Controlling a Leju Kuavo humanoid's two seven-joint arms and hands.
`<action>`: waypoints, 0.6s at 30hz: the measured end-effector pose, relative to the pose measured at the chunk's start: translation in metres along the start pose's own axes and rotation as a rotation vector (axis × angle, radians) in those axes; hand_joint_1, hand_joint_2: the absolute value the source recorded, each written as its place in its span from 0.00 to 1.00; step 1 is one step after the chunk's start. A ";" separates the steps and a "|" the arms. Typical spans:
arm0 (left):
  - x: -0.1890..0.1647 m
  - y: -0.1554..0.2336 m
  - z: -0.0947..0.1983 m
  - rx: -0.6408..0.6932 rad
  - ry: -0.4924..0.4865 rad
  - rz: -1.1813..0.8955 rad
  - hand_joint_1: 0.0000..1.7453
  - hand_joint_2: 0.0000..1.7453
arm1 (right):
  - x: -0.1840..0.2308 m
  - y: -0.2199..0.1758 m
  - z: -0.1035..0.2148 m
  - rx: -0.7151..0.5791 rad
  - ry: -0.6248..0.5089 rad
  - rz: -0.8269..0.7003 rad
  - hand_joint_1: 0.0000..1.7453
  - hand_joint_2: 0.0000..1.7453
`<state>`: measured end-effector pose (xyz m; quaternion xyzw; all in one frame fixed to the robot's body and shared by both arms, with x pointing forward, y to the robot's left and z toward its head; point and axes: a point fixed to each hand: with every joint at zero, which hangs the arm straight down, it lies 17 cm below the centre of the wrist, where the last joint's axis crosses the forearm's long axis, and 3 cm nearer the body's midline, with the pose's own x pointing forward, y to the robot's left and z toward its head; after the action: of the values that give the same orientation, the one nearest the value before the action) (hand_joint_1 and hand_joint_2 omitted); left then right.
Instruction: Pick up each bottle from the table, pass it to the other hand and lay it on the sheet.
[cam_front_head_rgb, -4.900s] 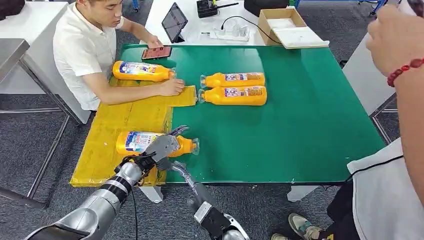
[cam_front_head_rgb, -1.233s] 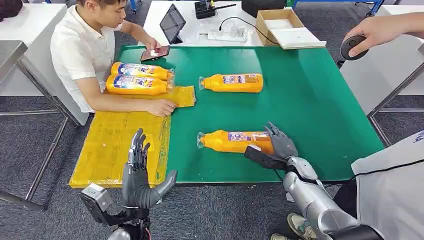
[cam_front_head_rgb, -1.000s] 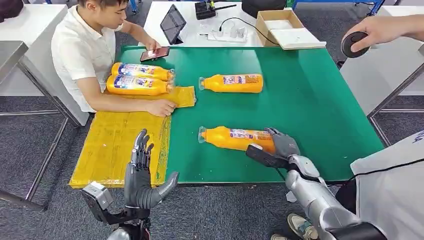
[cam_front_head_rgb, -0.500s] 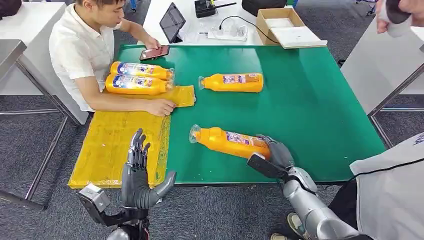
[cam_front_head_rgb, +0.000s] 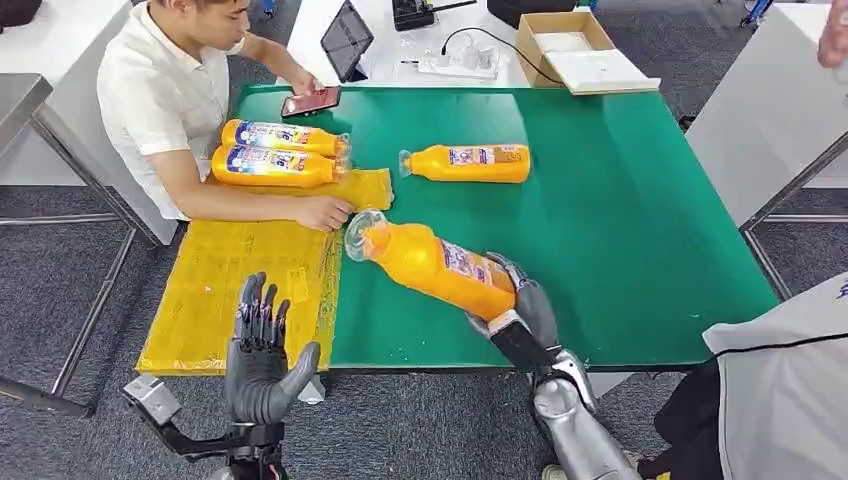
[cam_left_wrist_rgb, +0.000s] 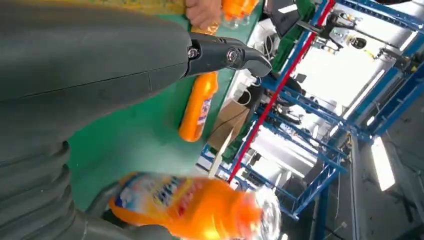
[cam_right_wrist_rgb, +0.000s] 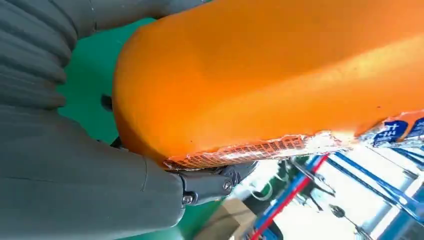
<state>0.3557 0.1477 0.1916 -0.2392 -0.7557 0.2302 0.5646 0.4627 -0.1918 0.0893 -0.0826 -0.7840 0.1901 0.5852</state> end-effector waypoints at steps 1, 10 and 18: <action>0.000 0.000 0.000 0.000 0.000 0.000 0.00 1.00 | 0.003 -0.002 -0.001 -0.004 -0.006 -0.002 1.00 1.00; 0.001 0.001 0.001 -0.011 0.003 0.010 0.00 1.00 | 0.021 -0.007 -0.002 -0.031 -0.059 -0.016 1.00 1.00; -0.013 -0.014 0.011 -0.110 0.081 0.094 0.00 1.00 | 0.047 0.025 0.004 0.050 -0.112 -0.051 1.00 1.00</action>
<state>0.3469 0.1277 0.1881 -0.3142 -0.7316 0.2050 0.5693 0.4429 -0.1534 0.1204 -0.0375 -0.8123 0.1989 0.5470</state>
